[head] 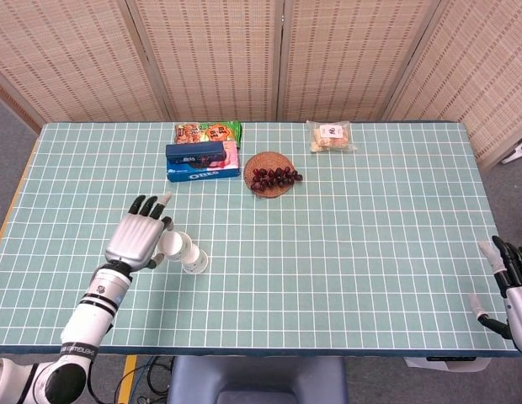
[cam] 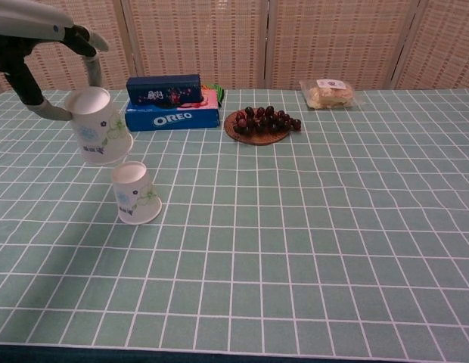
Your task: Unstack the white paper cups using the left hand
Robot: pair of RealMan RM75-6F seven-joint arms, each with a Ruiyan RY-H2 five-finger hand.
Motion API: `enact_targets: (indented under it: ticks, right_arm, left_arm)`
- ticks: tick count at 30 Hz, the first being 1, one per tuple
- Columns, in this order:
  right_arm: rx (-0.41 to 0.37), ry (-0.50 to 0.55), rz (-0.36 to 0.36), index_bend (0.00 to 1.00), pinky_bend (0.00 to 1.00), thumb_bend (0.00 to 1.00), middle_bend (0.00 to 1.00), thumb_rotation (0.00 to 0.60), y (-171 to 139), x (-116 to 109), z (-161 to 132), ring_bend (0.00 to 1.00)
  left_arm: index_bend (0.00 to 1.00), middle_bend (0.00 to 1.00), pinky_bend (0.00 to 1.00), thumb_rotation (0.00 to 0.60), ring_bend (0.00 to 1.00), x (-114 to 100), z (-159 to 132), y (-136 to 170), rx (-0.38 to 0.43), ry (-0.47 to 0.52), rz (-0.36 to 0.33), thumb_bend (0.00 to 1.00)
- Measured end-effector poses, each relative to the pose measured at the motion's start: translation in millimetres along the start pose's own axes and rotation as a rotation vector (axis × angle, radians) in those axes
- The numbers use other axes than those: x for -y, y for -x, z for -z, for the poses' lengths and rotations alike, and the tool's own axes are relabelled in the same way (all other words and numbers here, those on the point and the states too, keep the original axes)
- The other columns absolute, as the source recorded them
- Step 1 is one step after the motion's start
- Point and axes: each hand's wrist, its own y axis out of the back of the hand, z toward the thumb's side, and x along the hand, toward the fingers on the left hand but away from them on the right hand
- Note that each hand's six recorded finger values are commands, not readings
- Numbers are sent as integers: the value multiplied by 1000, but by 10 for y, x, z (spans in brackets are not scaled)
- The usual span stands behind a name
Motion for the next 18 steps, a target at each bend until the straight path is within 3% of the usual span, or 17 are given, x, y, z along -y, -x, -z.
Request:
enact_targets:
  ticks: [6,18]
  right_arm:
    - [0,-5,-3,35,0,339,0,600,0,14,-11,0]
    - [-7,-14,-4,35,0,339,0,600,-18,33,-42,0]
  left_arm:
    - [468,0,0,600,0,10,154,42,-23,32,-2,295]
    - [466,0,0,600,0,241,515,0,-59,79,17,295]
